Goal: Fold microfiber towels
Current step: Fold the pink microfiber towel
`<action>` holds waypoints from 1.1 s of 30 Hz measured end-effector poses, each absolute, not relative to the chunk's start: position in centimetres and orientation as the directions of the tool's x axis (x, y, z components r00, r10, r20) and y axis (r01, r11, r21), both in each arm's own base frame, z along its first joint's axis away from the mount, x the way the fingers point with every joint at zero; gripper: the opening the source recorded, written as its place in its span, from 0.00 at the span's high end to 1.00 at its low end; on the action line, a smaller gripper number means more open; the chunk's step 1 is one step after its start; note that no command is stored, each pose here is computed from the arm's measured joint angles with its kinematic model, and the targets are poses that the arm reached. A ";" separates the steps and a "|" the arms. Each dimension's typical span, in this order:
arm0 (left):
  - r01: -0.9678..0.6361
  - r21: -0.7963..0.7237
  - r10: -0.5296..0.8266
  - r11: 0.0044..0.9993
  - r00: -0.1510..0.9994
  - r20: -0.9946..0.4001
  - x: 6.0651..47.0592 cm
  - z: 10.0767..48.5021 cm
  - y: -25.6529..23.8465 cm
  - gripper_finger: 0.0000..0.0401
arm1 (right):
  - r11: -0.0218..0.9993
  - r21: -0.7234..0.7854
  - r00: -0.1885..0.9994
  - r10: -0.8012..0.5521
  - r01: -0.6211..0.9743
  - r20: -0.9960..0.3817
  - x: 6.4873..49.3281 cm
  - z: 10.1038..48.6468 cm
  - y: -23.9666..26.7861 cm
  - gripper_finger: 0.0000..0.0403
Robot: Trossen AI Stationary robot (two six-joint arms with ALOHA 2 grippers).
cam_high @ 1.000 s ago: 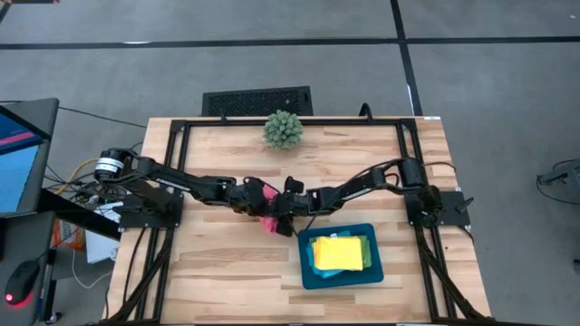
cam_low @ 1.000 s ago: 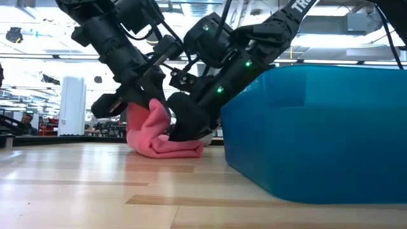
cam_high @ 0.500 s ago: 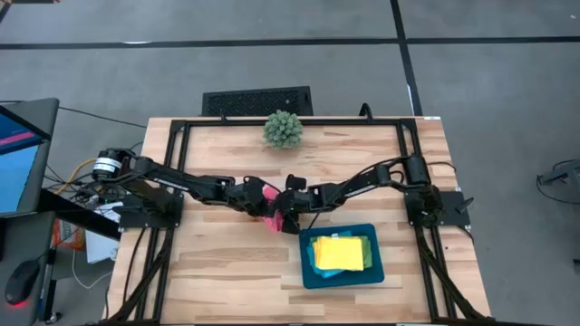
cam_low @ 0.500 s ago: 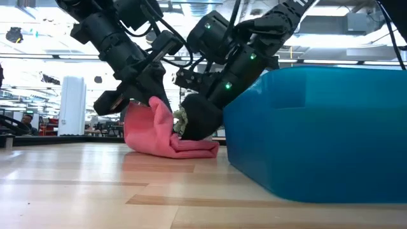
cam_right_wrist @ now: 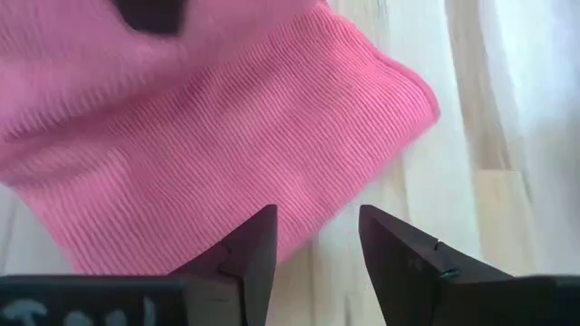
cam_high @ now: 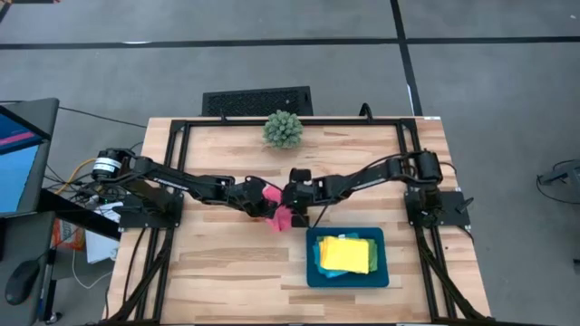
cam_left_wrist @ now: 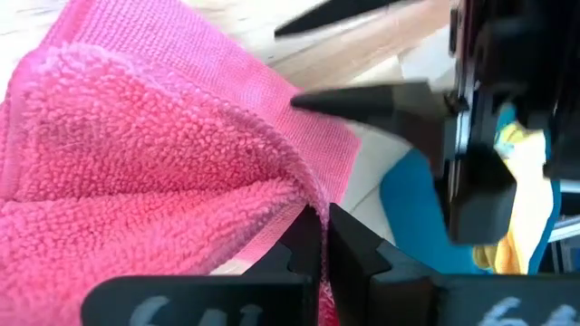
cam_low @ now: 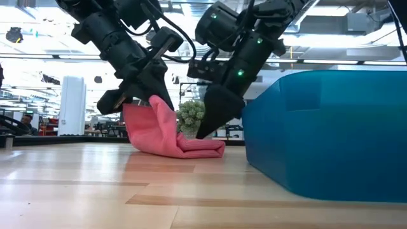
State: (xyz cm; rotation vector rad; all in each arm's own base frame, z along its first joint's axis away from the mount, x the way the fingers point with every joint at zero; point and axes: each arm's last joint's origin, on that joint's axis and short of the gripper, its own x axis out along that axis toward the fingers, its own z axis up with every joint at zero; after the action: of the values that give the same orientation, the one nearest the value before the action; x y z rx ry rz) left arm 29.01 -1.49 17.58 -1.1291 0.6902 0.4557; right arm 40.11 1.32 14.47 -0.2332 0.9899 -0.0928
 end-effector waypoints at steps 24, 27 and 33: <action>-0.690 -0.646 0.035 0.328 0.692 -0.721 30.5 14.6 -1.0 1.00 | 0.954 -0.253 0.611 -0.296 0.159 -0.734 30.6 29.9 -5.0 0.55; -0.658 -0.676 0.028 0.332 0.723 -0.690 31.3 13.8 -0.8 1.00 | 0.954 -0.252 0.612 -0.300 0.166 -0.732 30.4 30.1 -5.1 0.55; -0.643 -0.701 0.061 0.309 0.749 -0.660 31.6 14.0 0.3 1.00 | 0.959 -0.244 0.557 -0.283 0.145 -0.781 30.1 29.4 -4.7 0.55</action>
State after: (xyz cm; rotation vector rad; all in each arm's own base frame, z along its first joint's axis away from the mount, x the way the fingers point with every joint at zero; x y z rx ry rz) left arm 31.65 0.31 14.02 -1.1758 0.5855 0.5013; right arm 30.06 -4.69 29.41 -0.1587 0.9474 -0.2534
